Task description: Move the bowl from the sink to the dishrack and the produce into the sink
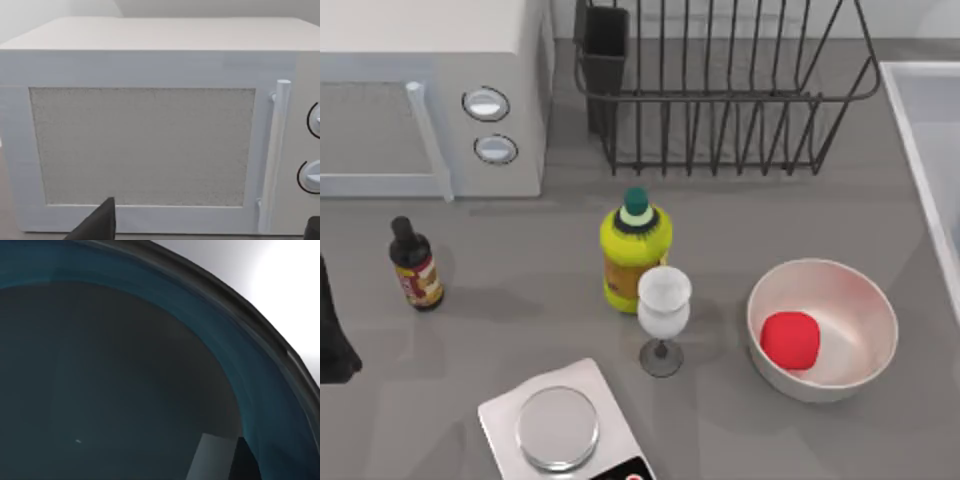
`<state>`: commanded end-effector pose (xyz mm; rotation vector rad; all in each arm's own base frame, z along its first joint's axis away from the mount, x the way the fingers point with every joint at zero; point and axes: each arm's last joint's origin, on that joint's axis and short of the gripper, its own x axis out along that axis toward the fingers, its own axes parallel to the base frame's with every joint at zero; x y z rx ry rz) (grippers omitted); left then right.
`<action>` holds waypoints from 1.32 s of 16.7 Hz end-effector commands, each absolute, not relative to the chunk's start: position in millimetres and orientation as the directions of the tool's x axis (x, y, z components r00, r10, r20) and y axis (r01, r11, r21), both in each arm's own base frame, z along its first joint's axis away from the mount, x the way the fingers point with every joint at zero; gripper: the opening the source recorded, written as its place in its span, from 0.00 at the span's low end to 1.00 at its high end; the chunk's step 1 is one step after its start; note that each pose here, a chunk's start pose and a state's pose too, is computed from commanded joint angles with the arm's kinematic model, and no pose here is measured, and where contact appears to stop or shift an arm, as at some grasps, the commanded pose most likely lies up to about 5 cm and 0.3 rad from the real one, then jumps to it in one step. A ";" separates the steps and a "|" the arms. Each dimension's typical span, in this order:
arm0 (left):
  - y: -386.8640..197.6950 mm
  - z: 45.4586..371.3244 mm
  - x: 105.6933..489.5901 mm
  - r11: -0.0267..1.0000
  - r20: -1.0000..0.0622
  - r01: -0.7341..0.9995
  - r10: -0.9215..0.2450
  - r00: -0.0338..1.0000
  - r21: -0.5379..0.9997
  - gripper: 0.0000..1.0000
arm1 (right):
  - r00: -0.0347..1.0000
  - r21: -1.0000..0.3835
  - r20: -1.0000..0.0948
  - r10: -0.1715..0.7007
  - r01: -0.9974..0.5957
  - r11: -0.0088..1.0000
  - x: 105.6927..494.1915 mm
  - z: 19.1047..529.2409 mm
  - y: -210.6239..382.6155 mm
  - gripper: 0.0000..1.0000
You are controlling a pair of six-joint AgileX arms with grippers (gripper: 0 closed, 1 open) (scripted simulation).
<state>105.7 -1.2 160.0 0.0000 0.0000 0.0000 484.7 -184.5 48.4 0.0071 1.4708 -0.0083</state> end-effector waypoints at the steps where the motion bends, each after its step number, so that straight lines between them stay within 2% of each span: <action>1: -1.2 160.0 105.7 1.000 0.000 0.000 0.000 1.000 0.000 1.00 | 0.100 0.000 -0.995 -0.001 0.010 1.000 484.7 48.4 -184.5 0.00; 9: -1.2 160.0 105.7 1.000 0.000 0.000 0.000 1.000 0.000 1.00 | 0.104 -0.001 -0.995 -0.002 0.008 1.000 485.0 51.6 -183.2 0.00; 13: -1.2 160.0 105.7 1.000 0.000 0.000 0.000 1.000 0.000 1.00 | 0.095 0.002 -0.995 0.001 0.015 1.000 465.0 89.9 -201.2 0.00; 17: -1.2 160.0 105.7 1.000 0.000 0.000 0.000 1.000 0.000 1.00 | 0.103 -0.003 -0.995 -0.005 0.013 1.000 410.3 179.5 -223.0 0.00; 22: -1.2 160.0 105.7 1.000 0.000 0.000 0.000 1.000 0.000 1.00 | 0.123 -0.021 -0.992 -0.022 0.009 1.000 297.7 295.1 -218.7 0.00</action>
